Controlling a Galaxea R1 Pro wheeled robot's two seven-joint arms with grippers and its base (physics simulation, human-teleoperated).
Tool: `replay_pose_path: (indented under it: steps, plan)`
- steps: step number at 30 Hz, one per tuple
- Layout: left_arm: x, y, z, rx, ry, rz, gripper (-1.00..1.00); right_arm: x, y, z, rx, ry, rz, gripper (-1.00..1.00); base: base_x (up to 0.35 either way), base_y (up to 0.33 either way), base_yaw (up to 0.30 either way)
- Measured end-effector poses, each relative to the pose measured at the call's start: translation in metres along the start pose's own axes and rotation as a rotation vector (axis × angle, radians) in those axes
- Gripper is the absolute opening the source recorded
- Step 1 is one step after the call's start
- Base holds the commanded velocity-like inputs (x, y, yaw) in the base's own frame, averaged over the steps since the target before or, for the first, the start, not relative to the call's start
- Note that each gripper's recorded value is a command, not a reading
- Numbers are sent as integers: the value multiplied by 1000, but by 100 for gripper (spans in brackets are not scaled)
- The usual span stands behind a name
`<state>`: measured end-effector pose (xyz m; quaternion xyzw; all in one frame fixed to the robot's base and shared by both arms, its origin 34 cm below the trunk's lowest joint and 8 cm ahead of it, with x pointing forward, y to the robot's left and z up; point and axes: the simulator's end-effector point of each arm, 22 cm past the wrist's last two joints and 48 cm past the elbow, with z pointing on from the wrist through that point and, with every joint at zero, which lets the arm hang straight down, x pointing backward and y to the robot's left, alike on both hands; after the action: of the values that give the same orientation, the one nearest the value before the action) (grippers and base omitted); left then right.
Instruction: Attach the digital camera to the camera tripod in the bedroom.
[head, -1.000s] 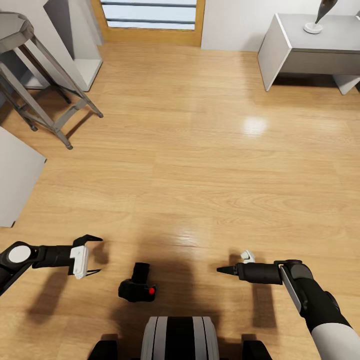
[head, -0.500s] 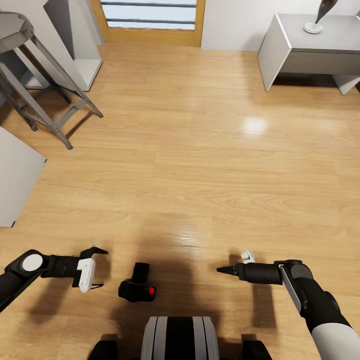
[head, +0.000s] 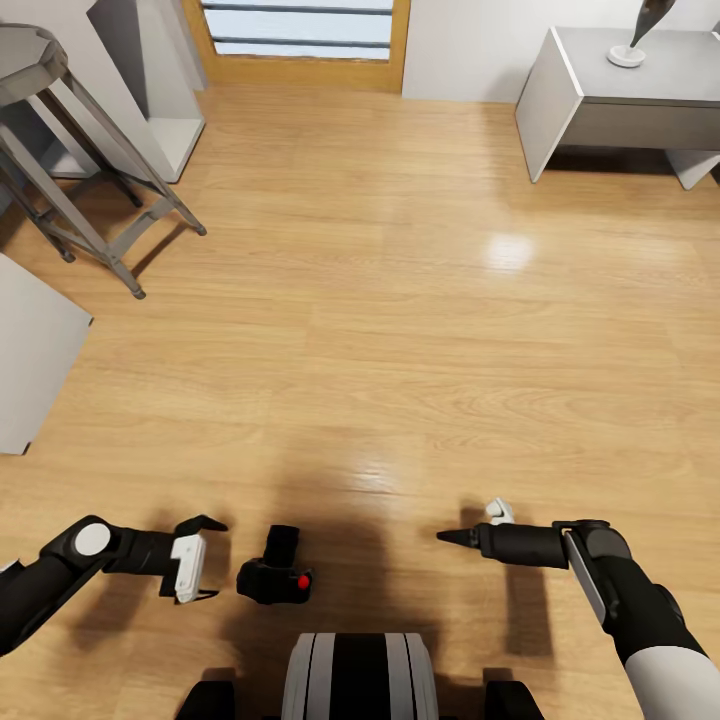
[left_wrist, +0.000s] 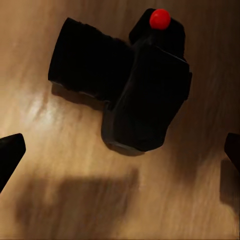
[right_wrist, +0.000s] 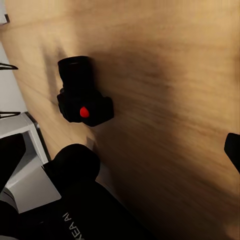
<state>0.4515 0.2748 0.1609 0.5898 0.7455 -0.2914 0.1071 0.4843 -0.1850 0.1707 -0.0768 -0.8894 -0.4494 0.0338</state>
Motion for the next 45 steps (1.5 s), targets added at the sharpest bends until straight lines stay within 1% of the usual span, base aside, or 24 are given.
replay_pose_path:
  steps: [11,20,22,24,25,26,27,32,37,45]
  plan:
    - [7,-5,6,11,8,-26,100,-1,-1,-1,1,-3,0,100,0,0,0]
    - [-1,-9,17,19,-10,-40,100,-1,-1,-1,1,-4,1,100,0,0,0]
    - [-2,-11,21,23,-16,-46,100,-1,-1,-1,0,-4,1,100,0,0,0]
    - [-6,-15,30,31,-24,-59,100,-1,0,-1,0,-4,1,100,0,0,0]
    - [-8,-23,46,50,-21,-68,100,-1,-1,-1,0,-4,1,100,0,0,0]
    - [-8,-28,54,61,-11,-66,100,-1,0,-1,-1,-4,1,100,0,0,0]
    - [-8,-31,58,67,-5,-64,100,-1,0,-1,-1,-4,1,100,0,0,0]
    - [-4,-40,69,89,21,-51,100,-1,0,-1,-1,-4,1,100,0,0,0]
    - [0,-43,73,96,34,-49,100,-1,0,-1,-2,-4,1,100,0,0,0]
    - [1,-44,74,97,37,-49,100,-1,0,-1,-1,-4,1,100,0,0,0]
